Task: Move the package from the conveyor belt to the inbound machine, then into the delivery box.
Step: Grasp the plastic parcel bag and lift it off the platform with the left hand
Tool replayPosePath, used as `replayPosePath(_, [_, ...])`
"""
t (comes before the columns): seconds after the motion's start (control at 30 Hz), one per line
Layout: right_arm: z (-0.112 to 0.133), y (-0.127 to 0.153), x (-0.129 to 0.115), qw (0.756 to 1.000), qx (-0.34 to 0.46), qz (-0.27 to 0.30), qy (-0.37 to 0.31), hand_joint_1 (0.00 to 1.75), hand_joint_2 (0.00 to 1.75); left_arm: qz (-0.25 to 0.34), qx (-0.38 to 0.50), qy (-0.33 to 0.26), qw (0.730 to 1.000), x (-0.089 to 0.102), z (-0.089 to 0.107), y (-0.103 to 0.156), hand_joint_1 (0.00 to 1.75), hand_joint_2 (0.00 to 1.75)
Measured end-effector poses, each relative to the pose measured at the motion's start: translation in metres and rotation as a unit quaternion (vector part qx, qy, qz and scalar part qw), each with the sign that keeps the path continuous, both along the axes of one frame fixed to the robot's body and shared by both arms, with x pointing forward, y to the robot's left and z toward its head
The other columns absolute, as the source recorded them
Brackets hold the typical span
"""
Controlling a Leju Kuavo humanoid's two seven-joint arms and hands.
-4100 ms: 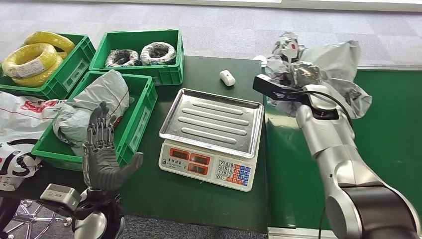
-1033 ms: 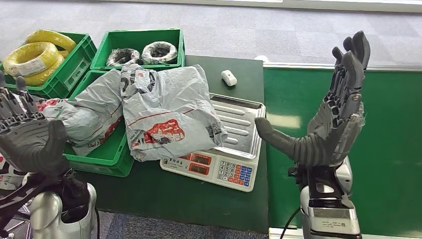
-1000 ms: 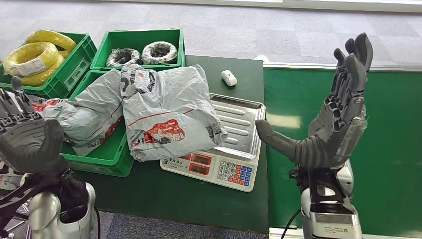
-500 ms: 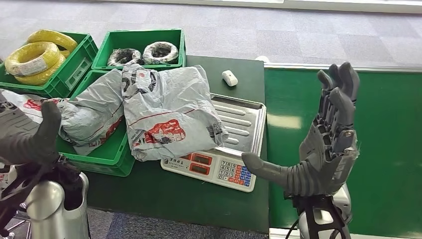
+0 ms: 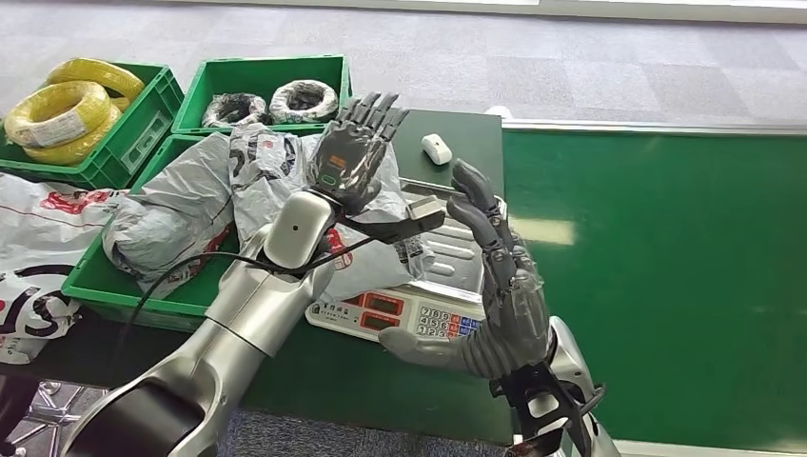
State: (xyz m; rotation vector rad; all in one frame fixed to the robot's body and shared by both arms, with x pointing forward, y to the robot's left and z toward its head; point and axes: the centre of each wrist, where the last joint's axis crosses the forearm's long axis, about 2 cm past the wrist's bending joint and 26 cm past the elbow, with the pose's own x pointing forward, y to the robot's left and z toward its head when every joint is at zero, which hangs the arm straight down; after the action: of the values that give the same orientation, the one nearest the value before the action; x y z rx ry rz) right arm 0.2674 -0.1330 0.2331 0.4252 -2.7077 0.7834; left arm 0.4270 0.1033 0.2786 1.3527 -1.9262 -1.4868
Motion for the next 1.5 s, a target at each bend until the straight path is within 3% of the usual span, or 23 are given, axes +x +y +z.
replayPosePath(0.67, [-0.015, 0.002, 0.002, 0.999, -0.012, 0.013, 0.032, 0.00, 1.75, 0.041, 0.126, 0.093, 0.987, 0.010, -0.056, 0.008, 0.00, 1.75])
replayPosePath(0.9, [-0.015, 0.002, 0.005, 0.999, -0.019, 0.021, 0.032, 0.00, 1.75, 0.037, 0.214, 0.137, 0.966, 0.006, -0.080, 0.013, 0.00, 1.75])
replayPosePath(1.13, [-0.009, 0.003, 0.009, 0.999, -0.038, 0.024, 0.016, 0.00, 1.75, 0.028, 0.313, 0.166, 0.935, 0.004, -0.087, 0.011, 0.03, 1.75])
replayPosePath(1.27, [-0.005, 0.003, 0.012, 0.999, -0.043, 0.017, 0.005, 0.00, 1.75, 0.022, 0.352, 0.166, 0.921, 0.004, -0.089, 0.010, 1.47, 1.75])
replayPosePath(1.37, [-0.003, 0.003, 0.013, 0.999, -0.044, 0.014, 0.001, 0.00, 1.75, 0.020, 0.364, 0.169, 0.916, 0.003, -0.090, 0.011, 1.58, 1.75])
replayPosePath(1.5, [-0.003, 0.003, 0.013, 0.999, -0.042, 0.011, -0.001, 0.00, 1.75, 0.018, 0.361, 0.175, 0.916, 0.003, -0.092, 0.013, 1.60, 1.75])
